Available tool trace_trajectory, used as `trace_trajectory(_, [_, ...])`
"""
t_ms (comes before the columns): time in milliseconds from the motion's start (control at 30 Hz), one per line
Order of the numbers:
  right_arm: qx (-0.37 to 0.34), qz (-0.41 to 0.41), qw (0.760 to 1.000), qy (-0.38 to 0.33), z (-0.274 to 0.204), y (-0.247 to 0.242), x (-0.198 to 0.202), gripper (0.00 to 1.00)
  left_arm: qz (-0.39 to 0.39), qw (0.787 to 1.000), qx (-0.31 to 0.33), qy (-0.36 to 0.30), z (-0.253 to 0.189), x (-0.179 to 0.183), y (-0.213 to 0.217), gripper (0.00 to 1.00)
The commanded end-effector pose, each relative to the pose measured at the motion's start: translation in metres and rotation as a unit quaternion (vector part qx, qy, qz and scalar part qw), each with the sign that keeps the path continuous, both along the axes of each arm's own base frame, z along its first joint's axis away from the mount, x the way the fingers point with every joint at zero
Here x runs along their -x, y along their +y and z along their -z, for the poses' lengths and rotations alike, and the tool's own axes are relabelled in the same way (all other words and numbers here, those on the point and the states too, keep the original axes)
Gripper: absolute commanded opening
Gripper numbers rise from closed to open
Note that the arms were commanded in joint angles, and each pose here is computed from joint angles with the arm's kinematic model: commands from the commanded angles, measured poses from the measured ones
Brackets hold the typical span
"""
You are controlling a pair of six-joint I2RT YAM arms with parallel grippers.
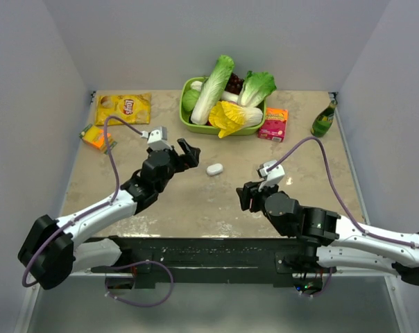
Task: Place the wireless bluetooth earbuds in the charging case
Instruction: Reset both arms
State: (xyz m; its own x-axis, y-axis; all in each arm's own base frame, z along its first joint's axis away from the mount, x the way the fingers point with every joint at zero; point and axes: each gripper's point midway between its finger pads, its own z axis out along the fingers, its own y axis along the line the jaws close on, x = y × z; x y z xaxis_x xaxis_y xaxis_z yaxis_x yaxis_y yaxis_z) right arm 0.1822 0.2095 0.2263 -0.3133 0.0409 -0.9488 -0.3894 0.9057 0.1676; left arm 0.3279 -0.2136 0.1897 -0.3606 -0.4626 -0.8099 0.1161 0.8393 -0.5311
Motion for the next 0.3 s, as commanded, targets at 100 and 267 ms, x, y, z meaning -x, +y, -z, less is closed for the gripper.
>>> trace_trajectory(100, [-0.033,0.018,0.999,-0.005,-0.010,0.007,-0.006,0.60,0.014,1.000,-0.004,0.004,-0.017,0.007,0.002,1.00])
trace_trajectory(267, [-0.040,0.006,0.999,-0.011,-0.016,0.010,-0.004,0.98,0.005,1.000,0.005,-0.006,-0.021,0.016,0.013,1.00])
